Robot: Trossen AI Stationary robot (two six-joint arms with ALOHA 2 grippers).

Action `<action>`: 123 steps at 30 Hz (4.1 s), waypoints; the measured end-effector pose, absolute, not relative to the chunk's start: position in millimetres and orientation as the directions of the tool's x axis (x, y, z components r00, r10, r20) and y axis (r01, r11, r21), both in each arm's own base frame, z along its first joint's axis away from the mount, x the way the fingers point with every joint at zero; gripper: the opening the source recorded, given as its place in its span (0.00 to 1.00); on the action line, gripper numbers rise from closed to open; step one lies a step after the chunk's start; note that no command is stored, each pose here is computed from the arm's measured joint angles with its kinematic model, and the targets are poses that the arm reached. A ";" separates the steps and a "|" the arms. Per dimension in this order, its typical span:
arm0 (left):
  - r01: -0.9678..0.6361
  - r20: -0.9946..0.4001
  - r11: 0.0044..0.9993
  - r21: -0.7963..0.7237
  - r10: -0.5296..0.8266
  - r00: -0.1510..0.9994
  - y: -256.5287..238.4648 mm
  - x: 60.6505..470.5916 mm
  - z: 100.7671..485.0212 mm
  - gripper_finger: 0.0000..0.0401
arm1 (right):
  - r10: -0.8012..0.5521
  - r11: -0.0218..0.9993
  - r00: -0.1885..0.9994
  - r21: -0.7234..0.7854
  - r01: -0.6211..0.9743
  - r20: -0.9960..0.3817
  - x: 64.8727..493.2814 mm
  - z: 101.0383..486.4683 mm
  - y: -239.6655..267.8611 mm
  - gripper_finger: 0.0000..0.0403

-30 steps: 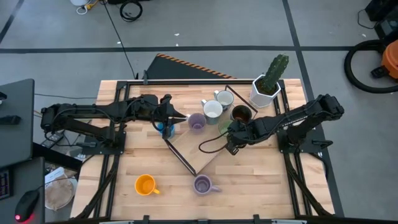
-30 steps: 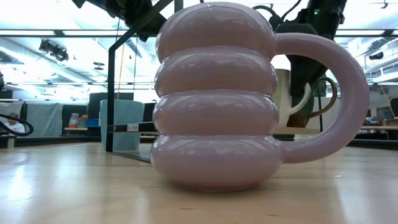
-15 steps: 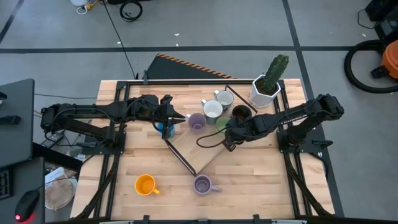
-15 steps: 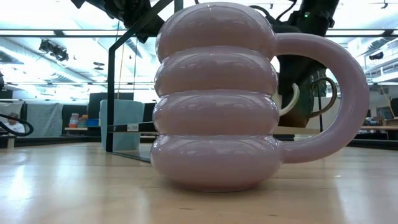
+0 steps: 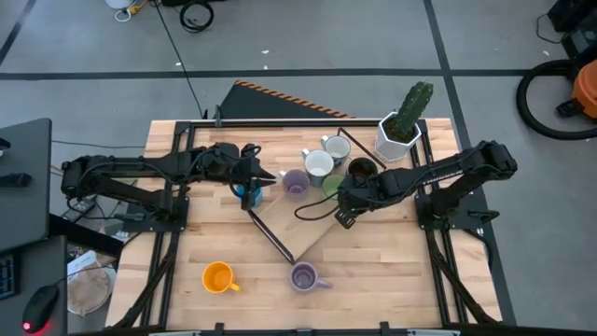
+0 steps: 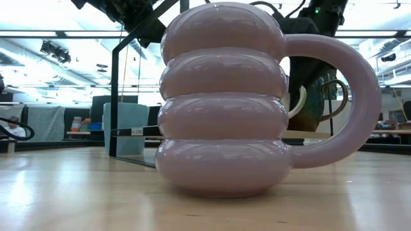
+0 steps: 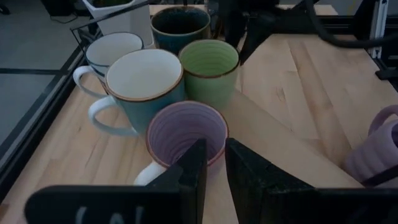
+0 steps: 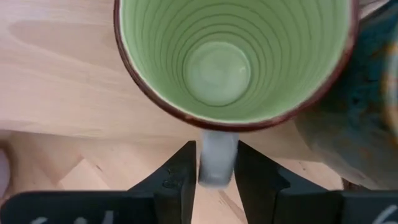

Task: Place coffee mugs
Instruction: Put the green mug on the shelf, then put the purple mug on the shelf

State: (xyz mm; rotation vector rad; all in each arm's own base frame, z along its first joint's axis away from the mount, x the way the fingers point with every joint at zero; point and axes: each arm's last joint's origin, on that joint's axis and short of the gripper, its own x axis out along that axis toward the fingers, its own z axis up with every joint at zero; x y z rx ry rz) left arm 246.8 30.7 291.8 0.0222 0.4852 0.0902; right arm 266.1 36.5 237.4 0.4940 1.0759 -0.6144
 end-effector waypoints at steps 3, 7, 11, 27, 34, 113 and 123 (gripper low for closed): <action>-0.081 -0.475 0.996 0.041 0.091 0.875 30.6 246.3 290.8 0.16 | -0.212 0.740 0.345 0.081 0.668 -0.914 266.9 246.3 39.0 0.31; -0.081 -0.497 0.996 0.039 0.090 0.863 30.5 245.1 288.7 0.16 | -0.232 0.746 0.318 0.041 0.665 -0.919 263.7 255.3 42.9 0.37; -0.080 -0.529 0.996 0.037 0.087 0.844 30.3 243.3 285.6 0.16 | -0.236 0.739 0.257 -0.001 0.674 -0.937 256.3 266.4 49.0 0.42; -0.217 -0.611 0.961 0.174 0.278 0.741 50.4 233.7 277.4 0.16 | 0.069 0.881 0.583 0.324 0.345 -0.810 275.1 275.3 159.4 0.47; -0.250 -0.558 0.949 0.193 0.316 0.768 57.6 222.8 290.1 0.16 | 0.067 0.927 0.515 0.245 0.285 -0.855 300.9 257.5 198.7 0.47; -0.234 -0.598 0.969 0.078 0.233 0.767 47.2 189.8 301.2 0.16 | -0.338 0.816 0.245 -0.154 0.556 -0.909 345.6 255.4 197.7 0.13; -0.233 -0.601 0.969 0.078 0.233 0.765 47.2 189.6 300.9 0.16 | -0.362 0.795 0.234 -0.168 0.583 -0.902 346.0 251.0 181.0 0.13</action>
